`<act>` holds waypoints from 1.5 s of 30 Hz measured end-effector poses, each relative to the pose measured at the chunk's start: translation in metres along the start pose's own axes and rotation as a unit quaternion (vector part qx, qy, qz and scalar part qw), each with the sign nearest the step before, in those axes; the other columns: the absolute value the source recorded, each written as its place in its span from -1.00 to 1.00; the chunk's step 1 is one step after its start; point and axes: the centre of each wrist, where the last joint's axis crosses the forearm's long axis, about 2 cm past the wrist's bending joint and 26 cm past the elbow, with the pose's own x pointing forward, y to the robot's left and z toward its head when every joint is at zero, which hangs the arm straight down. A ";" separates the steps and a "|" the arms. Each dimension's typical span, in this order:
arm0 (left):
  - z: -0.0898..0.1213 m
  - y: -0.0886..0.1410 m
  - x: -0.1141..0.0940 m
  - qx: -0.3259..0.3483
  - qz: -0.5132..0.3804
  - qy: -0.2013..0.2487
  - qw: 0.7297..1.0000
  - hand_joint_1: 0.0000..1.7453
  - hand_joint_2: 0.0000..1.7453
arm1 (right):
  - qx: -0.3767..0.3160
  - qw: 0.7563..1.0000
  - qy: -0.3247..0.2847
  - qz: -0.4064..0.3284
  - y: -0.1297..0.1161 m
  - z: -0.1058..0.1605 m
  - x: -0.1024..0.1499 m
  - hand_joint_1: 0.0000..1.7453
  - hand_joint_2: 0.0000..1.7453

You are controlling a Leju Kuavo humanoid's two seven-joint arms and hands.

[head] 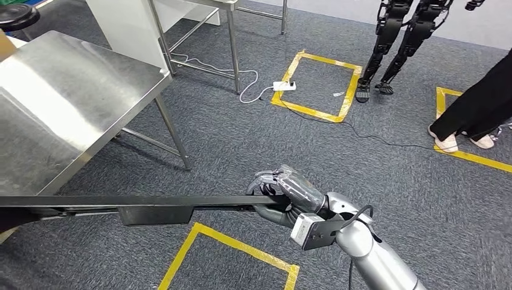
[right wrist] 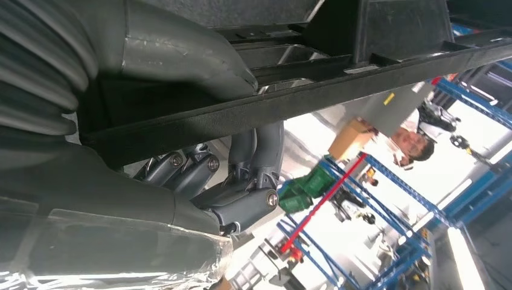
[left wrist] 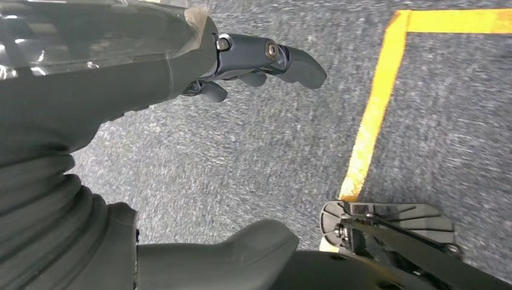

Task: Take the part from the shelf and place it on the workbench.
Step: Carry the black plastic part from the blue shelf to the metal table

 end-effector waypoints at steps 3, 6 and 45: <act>0.000 0.000 0.000 0.000 0.000 0.001 1.000 -1.00 1.00 | -0.002 1.000 0.006 0.005 -0.004 0.005 0.000 1.00 1.00; -0.001 0.000 0.001 -0.001 0.002 -0.001 1.000 -1.00 1.00 | -0.006 1.000 0.013 0.015 -0.011 0.013 0.000 1.00 1.00; -0.001 -0.004 0.004 -0.059 0.068 -0.008 0.996 -1.00 1.00 | -0.044 0.997 0.043 0.044 -0.030 0.087 0.008 1.00 1.00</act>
